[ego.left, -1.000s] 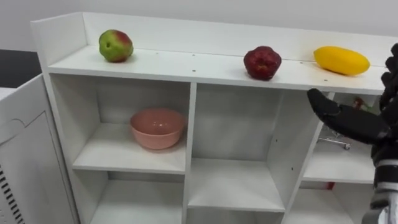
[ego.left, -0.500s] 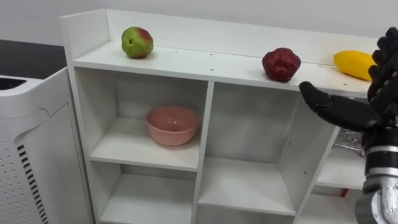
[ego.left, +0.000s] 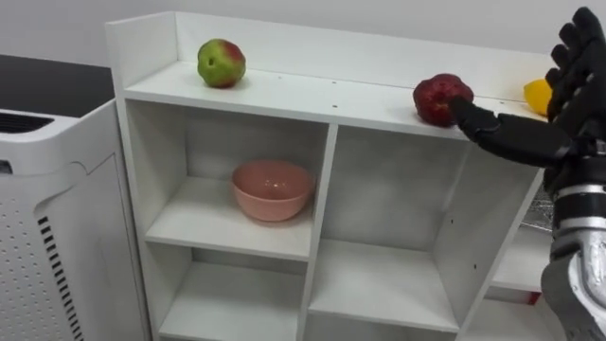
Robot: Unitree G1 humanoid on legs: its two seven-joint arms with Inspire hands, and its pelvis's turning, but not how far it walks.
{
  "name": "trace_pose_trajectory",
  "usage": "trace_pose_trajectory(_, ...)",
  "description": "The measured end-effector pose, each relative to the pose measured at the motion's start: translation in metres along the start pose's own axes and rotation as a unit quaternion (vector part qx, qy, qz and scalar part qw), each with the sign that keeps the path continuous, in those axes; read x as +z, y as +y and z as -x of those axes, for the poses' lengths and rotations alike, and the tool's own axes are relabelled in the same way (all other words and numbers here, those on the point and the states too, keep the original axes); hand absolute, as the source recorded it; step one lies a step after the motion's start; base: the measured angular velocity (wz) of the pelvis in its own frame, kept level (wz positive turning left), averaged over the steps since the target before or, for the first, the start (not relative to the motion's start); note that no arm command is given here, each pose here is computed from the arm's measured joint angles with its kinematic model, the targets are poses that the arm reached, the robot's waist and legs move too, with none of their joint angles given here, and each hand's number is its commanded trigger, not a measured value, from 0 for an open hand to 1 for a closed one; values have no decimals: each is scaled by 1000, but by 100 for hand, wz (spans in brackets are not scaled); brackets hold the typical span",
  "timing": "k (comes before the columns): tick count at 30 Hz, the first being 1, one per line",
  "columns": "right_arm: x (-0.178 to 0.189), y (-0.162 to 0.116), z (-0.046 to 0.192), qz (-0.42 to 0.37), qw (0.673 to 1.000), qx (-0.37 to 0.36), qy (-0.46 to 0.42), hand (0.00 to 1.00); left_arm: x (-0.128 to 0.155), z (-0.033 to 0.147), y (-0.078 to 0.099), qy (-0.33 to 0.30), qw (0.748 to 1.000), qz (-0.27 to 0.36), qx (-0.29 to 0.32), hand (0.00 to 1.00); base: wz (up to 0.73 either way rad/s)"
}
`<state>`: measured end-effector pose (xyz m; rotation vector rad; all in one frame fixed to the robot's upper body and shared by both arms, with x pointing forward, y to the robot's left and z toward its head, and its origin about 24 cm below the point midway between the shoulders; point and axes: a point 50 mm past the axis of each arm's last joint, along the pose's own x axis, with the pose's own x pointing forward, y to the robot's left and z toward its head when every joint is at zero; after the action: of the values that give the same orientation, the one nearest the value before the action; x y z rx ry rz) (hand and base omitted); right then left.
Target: Arrange fruit in the closet
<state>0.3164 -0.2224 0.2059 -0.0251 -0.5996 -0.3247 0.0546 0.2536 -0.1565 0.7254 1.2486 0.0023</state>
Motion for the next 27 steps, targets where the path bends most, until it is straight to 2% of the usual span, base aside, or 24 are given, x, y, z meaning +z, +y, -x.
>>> trace_pose_trajectory(9, -11, -1, -6, 29, 998, 43, 39, 0, -5, 0, 4, 15, 1000, 1, 3, 0, 0)
trace_pose_trajectory(13, -15, -9, -15, 46, 997, 40, 49, 0, -7, -1, 7, 18, 1000, 4, 8, 0, 0)
trace_pose_trajectory(27, -12, -10, -19, 44, 997, 52, 47, 0, -7, -1, 11, 16, 1000, 3, 12, 0, 1)
